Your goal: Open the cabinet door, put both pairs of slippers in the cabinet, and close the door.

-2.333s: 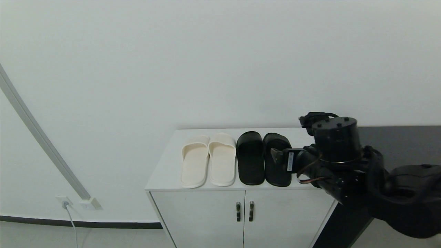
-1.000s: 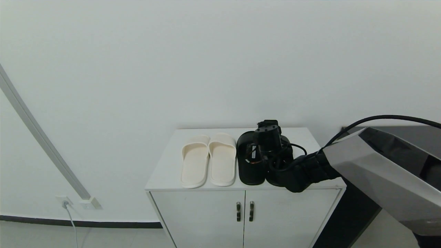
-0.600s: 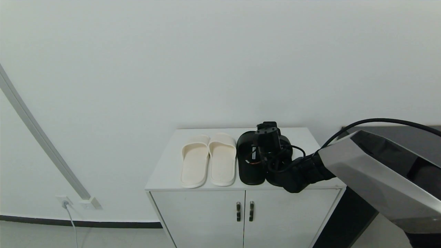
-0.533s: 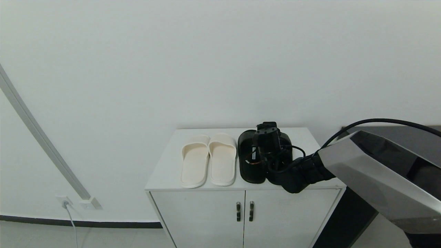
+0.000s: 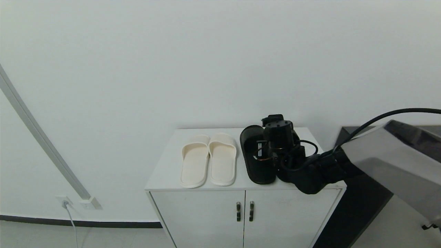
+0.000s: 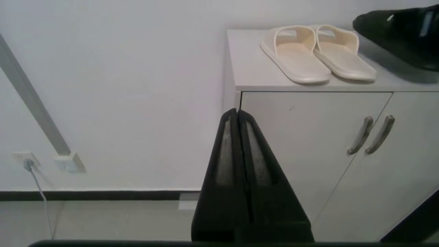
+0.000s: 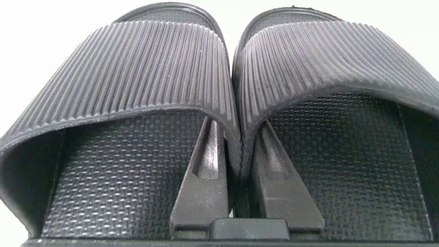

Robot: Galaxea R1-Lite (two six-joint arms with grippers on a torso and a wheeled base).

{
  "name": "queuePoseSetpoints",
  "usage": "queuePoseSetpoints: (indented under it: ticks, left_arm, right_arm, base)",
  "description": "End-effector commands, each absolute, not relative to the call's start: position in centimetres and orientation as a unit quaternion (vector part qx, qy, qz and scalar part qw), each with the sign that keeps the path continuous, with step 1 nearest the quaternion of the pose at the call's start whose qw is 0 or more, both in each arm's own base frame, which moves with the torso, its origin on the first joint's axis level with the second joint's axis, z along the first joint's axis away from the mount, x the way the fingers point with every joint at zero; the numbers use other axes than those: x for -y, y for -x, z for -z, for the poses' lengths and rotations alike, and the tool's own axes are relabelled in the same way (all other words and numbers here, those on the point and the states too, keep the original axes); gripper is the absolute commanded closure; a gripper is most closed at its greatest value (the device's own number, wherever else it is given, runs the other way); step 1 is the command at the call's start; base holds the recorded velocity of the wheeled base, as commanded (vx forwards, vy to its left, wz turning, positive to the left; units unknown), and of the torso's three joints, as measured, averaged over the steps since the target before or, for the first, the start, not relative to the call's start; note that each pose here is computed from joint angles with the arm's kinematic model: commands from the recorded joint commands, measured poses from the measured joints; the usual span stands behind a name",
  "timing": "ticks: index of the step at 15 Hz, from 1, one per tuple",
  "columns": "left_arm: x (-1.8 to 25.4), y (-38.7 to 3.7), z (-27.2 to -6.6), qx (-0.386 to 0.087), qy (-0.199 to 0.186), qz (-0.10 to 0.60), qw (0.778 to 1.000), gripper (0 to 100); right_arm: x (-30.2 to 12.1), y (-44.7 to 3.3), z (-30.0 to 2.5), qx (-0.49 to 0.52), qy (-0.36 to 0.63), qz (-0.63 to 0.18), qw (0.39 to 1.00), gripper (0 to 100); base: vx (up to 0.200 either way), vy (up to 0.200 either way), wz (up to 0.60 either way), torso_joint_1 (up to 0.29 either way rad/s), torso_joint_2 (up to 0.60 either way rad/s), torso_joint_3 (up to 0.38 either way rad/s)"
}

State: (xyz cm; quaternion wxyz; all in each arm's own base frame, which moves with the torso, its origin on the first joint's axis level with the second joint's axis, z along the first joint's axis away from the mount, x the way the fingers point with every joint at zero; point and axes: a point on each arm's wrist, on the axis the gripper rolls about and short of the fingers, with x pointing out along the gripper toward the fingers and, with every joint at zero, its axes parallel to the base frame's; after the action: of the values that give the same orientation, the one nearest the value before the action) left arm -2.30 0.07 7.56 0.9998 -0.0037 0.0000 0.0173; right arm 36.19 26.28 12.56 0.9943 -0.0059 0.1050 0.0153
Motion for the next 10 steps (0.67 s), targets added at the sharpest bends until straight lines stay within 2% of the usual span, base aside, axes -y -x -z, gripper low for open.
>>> queuePoseSetpoints:
  ticks: [1,3,6,10]
  left_arm:
    - [-0.1,2.3,-7.6,-0.001,0.004,-0.018,1.0,100]
    - [-0.1,2.3,-7.6,-0.001,0.004,-0.018,1.0,100]
    - [-0.1,2.3,-7.6,-0.001,0.004,-0.018,1.0,100]
    - [-0.1,2.3,-7.6,-0.001,0.004,-0.018,1.0,100]
  right_arm:
    - [-24.1,-30.7,-17.5,-0.086,-0.004,-0.083,0.993,100]
    - [-22.1,-25.9,-19.2,-0.091,0.008,-0.177,0.98,100]
    - [-19.5,-21.8,-21.1,-0.076,0.019,-0.271,0.959,100]
    - [-17.8,-18.3,-20.5,-0.102,0.031,-0.39,0.915,100]
  base:
    - [0.0,0.0,0.0,0.0,0.0,0.0]
    - [0.0,0.0,0.0,0.0,0.0,0.0]
    - [0.0,0.0,0.0,0.0,0.0,0.0]
    - [0.0,0.0,0.0,0.0,0.0,0.0]
